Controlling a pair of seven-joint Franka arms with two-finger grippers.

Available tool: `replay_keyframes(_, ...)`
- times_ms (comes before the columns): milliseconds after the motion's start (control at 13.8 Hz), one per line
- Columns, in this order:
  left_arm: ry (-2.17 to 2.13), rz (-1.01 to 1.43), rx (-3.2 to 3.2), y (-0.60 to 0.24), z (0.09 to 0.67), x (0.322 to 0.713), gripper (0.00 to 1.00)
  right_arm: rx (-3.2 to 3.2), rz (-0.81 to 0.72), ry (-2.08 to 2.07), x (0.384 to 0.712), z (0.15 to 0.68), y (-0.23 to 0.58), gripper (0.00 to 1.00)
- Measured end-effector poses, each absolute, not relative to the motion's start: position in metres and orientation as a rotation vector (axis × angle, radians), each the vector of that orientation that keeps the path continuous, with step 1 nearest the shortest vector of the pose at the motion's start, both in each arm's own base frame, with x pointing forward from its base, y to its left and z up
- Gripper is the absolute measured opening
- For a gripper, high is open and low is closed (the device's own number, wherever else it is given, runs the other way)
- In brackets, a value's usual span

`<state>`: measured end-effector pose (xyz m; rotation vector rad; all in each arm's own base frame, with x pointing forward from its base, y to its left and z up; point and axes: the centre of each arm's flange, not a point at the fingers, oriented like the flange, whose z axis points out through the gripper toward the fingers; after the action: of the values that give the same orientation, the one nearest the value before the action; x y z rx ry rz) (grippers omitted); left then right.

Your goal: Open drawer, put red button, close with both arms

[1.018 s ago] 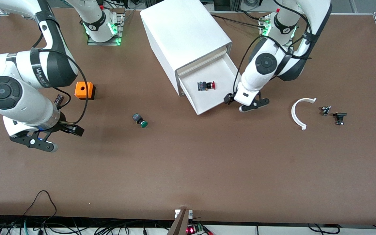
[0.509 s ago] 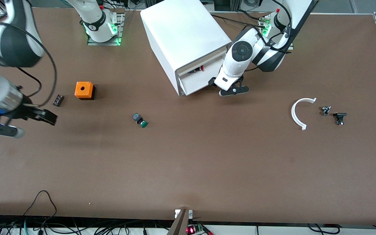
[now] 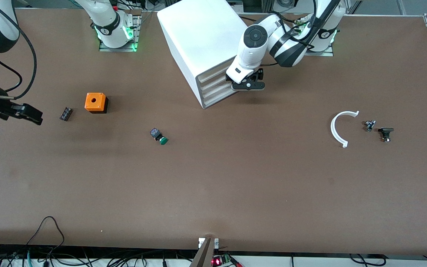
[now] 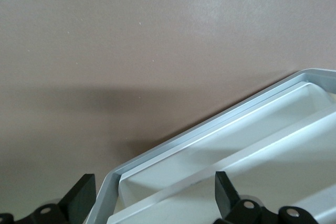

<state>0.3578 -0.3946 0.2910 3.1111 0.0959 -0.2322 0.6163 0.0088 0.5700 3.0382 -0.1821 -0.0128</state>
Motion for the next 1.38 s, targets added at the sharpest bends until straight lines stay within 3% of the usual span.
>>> replay_keyframes(218,0.147,-0.196,3.102,-0.383,0.300,0.372,1.00,3.060,-0.084,-0.190,0.605,0.575,0.012,1.00)
replay_keyframes(582,0.499,-0.012,3.029,-0.280,0.344,0.477,1.00,3.054,-0.138,-0.136,0.593,0.568,-0.016,1.00)
replay_keyframes(800,0.343,0.107,3.052,-0.213,0.380,0.517,1.00,3.050,-0.140,-0.129,0.575,0.567,-0.026,1.00)
replay_keyframes(1091,0.093,0.087,3.123,-0.130,0.471,0.542,1.00,3.067,-0.157,-0.135,0.549,0.561,-0.042,1.00)
replay_keyframes(1382,-0.082,0.010,3.139,-0.077,0.567,0.544,1.00,3.116,-0.157,-0.128,0.545,0.559,-0.051,1.00)
